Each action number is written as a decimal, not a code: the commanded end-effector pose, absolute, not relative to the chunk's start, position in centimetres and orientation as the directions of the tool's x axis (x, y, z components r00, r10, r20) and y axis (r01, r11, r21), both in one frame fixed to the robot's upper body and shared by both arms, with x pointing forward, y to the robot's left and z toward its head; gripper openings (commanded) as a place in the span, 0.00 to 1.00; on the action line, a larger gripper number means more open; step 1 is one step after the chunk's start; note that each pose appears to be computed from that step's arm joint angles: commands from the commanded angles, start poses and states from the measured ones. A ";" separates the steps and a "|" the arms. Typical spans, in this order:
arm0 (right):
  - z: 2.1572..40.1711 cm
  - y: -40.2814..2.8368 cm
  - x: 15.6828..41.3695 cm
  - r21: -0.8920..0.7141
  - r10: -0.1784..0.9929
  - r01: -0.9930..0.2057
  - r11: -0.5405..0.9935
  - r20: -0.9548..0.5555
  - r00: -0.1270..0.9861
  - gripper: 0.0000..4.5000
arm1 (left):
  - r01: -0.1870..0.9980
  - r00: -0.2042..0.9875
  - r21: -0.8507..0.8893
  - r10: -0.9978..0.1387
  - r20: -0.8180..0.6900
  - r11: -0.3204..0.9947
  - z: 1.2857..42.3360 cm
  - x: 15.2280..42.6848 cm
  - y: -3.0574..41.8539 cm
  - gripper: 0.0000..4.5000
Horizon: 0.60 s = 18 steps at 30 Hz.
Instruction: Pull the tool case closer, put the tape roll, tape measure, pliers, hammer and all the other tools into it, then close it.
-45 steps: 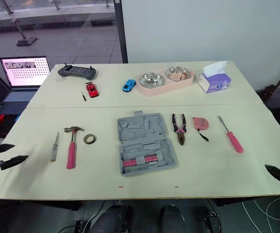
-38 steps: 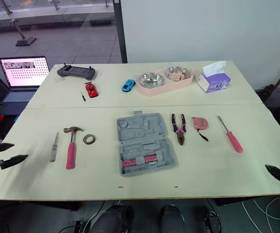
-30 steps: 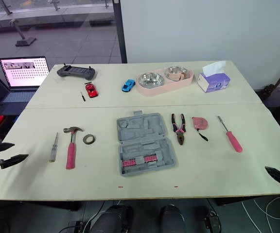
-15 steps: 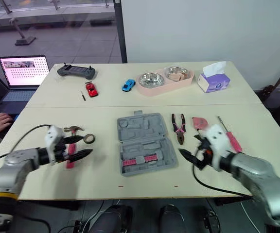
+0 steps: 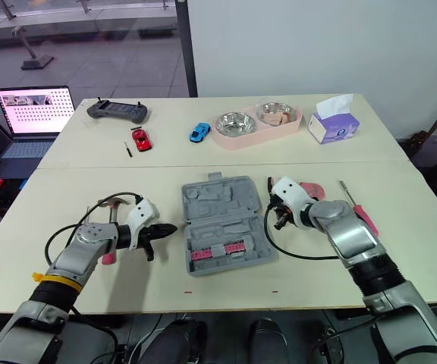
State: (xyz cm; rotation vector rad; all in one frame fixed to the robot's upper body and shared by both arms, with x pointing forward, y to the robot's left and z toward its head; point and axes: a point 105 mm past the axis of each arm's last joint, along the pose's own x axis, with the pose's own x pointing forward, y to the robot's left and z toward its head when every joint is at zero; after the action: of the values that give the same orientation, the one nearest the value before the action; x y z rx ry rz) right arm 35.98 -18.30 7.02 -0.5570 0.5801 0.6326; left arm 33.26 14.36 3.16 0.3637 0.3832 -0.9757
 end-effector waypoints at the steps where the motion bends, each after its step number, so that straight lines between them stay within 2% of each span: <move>1: 7.5 -17.4 36.9 -0.331 0.404 -0.714 0.618 -0.645 0.649 0.01 | 0.852 0.509 0.175 -0.705 -0.493 0.493 2.9 33.7 13.8 0.00; 10: 6.1 -15.5 38.0 -0.317 0.432 -0.770 0.554 -0.682 0.591 0.01 | 0.877 0.470 0.191 -0.708 -0.526 0.440 2.2 33.5 12.3 0.00; 18: 6.0 -13.6 36.8 -0.287 0.482 -0.827 0.484 -0.700 0.526 0.01 | 0.905 0.420 0.186 -0.726 -0.544 0.383 1.5 33.1 10.6 0.00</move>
State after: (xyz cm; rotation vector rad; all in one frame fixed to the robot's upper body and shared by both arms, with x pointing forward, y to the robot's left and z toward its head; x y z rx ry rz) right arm 37.38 -15.04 5.58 -0.6572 0.6122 0.7902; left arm 34.00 11.86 2.94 0.4887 0.3620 -1.0177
